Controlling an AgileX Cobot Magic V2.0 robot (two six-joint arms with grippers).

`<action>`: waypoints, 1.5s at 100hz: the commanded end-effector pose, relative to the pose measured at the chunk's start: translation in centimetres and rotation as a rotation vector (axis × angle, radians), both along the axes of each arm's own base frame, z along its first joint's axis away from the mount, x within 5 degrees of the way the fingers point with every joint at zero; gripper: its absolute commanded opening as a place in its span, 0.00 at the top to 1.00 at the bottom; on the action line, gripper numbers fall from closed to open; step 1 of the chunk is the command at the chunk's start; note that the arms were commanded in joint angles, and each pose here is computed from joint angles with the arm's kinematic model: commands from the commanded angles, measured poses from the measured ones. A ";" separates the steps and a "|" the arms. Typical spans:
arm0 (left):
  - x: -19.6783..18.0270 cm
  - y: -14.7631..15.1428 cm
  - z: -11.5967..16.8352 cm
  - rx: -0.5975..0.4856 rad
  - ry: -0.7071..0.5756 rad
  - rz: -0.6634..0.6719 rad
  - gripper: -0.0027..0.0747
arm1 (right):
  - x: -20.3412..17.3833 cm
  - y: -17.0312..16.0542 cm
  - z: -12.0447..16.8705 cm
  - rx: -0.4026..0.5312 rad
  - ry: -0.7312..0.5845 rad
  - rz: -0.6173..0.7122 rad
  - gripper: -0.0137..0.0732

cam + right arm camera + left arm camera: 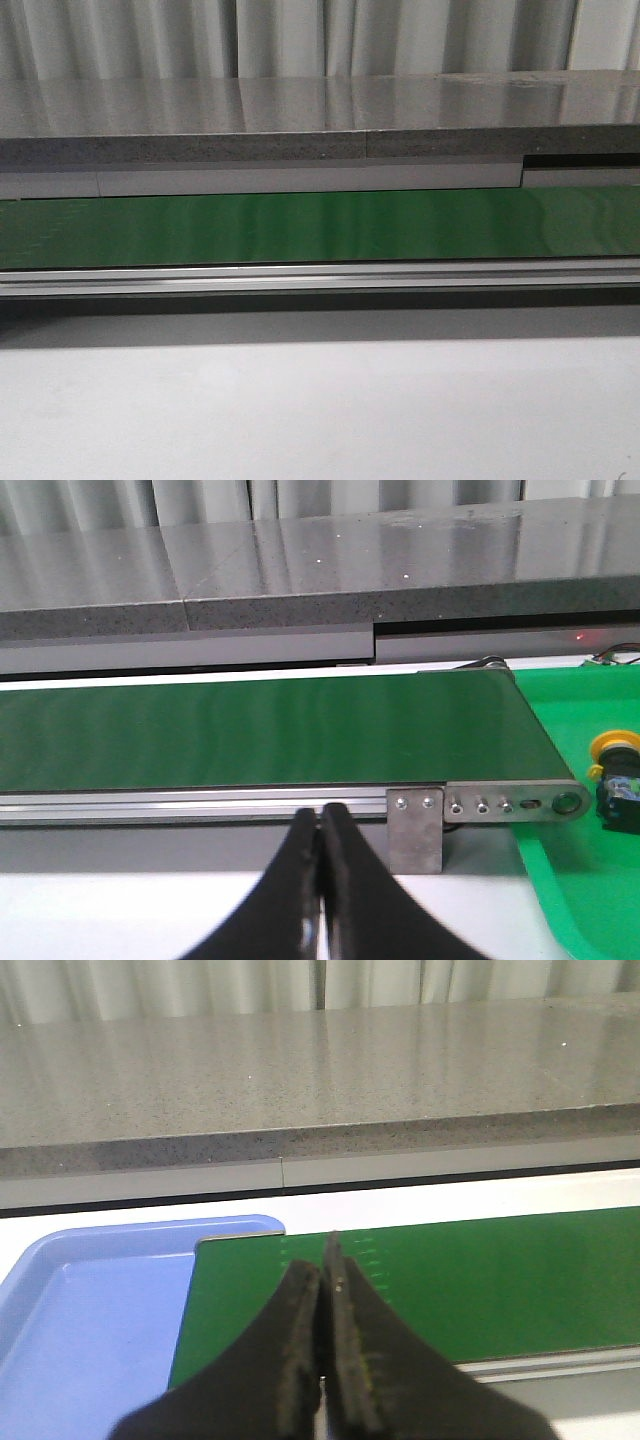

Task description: Move button from left to right

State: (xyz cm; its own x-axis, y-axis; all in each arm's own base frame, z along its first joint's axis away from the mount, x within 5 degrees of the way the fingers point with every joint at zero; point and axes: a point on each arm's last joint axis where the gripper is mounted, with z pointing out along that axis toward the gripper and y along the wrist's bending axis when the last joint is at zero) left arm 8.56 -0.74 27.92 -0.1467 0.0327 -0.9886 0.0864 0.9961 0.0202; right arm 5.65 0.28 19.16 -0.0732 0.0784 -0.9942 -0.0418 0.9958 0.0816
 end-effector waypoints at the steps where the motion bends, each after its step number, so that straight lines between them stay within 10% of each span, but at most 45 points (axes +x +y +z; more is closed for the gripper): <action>1: 0.1 0.1 1.4 -0.022 -0.084 0.009 0.99 | -0.2 0.0 1.4 0.006 -0.124 0.000 0.92; 88: -0.6 0.4 1.3 0.075 -0.149 0.031 0.99 | -0.2 0.0 1.4 0.006 -0.124 0.000 0.92; 150: -3.3 0.5 -6.3 0.002 -0.292 0.037 0.99 | -0.2 0.0 1.4 0.006 -0.124 0.000 0.92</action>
